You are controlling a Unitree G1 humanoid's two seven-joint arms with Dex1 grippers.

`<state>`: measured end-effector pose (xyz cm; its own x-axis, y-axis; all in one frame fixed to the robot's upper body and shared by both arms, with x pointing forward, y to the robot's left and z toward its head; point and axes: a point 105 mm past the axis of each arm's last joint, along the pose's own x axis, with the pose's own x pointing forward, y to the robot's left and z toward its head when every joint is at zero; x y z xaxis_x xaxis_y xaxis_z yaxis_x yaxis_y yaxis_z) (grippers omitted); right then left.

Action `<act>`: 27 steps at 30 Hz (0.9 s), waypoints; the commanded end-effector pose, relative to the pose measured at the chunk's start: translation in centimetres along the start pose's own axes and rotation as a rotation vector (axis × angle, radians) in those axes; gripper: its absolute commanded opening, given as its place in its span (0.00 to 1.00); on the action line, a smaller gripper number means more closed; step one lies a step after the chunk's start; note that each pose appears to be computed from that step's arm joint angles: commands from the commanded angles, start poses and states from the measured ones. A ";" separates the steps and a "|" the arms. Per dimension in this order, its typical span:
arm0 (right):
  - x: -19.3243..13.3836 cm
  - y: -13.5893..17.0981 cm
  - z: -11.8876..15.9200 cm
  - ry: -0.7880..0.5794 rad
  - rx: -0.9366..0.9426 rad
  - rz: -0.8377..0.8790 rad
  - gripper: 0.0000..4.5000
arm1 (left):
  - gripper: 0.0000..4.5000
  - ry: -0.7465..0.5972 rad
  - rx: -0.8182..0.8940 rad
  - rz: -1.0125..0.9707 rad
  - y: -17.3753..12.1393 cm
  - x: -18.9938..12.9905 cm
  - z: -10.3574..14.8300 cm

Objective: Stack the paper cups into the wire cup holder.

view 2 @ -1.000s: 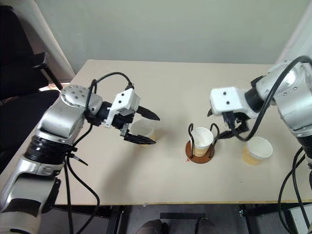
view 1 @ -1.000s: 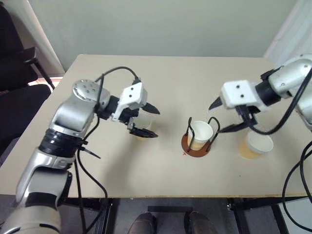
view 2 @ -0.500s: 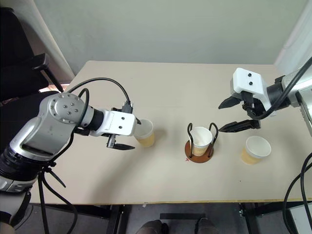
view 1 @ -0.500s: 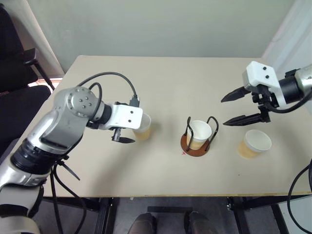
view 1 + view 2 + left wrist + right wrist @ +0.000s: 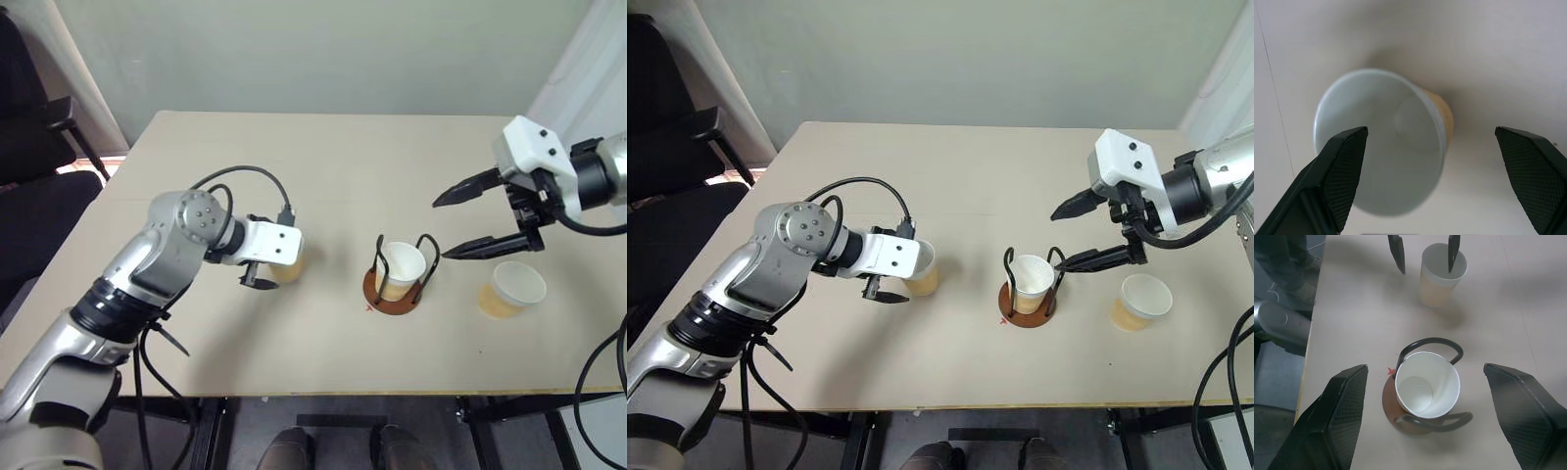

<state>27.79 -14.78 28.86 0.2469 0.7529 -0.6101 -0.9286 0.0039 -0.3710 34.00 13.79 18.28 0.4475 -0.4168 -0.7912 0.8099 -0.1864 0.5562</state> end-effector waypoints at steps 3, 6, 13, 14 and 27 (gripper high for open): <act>-1.1 0.2 0.9 -0.018 -0.037 -0.034 0.87 | 1.00 0.011 0.020 0.021 0.9 0.7 -0.1; -1.1 0.5 0.8 -0.008 -0.040 -0.023 0.88 | 0.92 -0.010 0.024 0.025 1.2 1.4 0.0; -1.3 0.8 0.8 0.001 -0.020 -0.016 0.88 | 0.44 -0.076 0.080 0.018 1.3 1.9 0.2; -1.3 0.8 0.8 0.002 -0.014 -0.014 0.88 | 0.37 -0.091 0.076 0.007 1.3 1.9 0.4; -1.3 1.7 1.0 0.006 -0.020 0.038 0.88 | 0.01 -0.260 0.119 -0.084 1.0 -0.5 2.2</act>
<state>26.36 -15.14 28.59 0.2002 0.7401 -0.6420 -0.9481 -0.0189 -0.3175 33.71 12.05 17.07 0.2287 -0.5624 -0.7946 0.8115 -0.3407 0.4747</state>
